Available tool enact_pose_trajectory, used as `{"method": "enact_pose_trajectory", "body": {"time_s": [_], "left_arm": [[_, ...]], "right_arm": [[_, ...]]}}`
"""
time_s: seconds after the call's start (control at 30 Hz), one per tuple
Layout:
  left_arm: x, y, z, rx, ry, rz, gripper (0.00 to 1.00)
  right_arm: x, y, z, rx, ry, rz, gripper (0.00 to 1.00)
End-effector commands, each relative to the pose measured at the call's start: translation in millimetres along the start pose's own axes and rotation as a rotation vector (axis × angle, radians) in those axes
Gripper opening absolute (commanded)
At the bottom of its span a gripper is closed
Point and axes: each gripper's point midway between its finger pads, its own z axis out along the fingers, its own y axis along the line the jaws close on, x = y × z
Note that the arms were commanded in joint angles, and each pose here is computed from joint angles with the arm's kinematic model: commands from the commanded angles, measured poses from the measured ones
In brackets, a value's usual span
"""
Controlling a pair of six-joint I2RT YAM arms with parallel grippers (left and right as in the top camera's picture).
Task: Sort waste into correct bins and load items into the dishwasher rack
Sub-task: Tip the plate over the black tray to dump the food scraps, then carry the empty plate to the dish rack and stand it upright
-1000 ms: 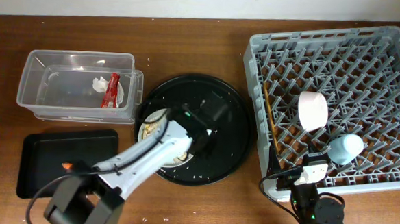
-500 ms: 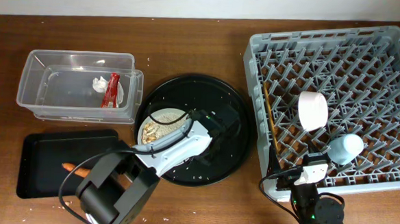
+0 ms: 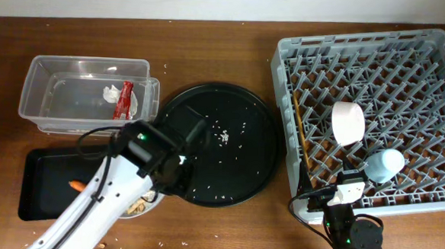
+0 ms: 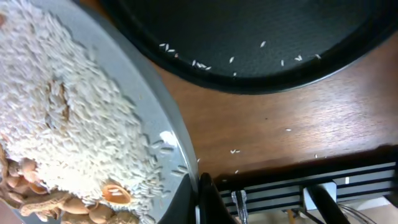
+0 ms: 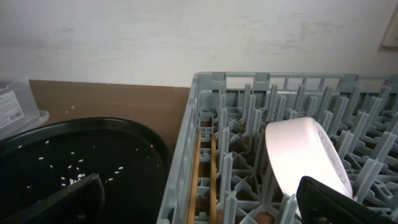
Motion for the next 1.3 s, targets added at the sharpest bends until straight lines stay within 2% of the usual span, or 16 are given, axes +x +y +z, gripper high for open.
{"method": "enact_pose_trajectory", "body": {"time_s": [0.0,0.1,0.17,0.27,0.43,0.57,0.63,0.7,0.8,0.87,0.93,1.0,1.13,1.2,1.27], "left_arm": [[-4,20,-5,0.001,-0.014,-0.049,0.00],[-9,50,-3,0.016,-0.002,-0.120,0.00],[-14,57,-3,0.136,-0.010,-0.125,0.00],[-33,83,0,0.268,-0.109,-0.171,0.00],[-24,105,33,0.537,-0.200,-0.273,0.00],[-24,132,12,0.672,-0.405,-0.364,0.00],[-27,138,-22,0.747,-0.590,-0.379,0.00],[-24,143,-48,0.752,-0.718,-0.395,0.00],[-16,151,-71,0.761,-0.827,-0.455,0.00],[-6,163,-69,0.747,-0.845,-0.529,0.00],[1,162,-78,0.819,-0.960,-0.541,0.00],[12,175,-79,0.769,-1.027,-0.580,0.00],[5,159,-80,0.792,-0.991,-0.495,0.00],[-9,142,-101,0.781,-0.973,-0.337,0.00],[-49,106,-130,0.777,-0.933,-0.075,0.00]], "right_arm": [[3,-1,0,0.005,0.003,0.005,0.98],[3,-1,0,0.005,0.004,0.005,0.98],[3,-1,0,0.005,0.004,0.005,0.98],[3,-1,0,0.005,0.004,0.005,0.98],[3,-1,0,0.005,0.003,0.005,0.98],[3,-1,0,0.005,0.004,0.005,0.98],[3,-1,0,0.005,0.003,0.005,0.98],[3,-1,0,0.005,0.003,0.005,0.98],[3,-1,0,0.005,0.004,0.005,0.98],[3,-1,0,0.005,0.003,0.005,0.98],[3,-1,0,0.005,0.003,0.005,0.98],[3,-1,0,0.005,0.003,0.005,0.98],[3,-1,0,0.005,0.003,0.005,0.98],[3,-1,0,0.005,0.003,0.005,0.98],[3,-1,0,0.005,0.003,0.005,0.98]]}}
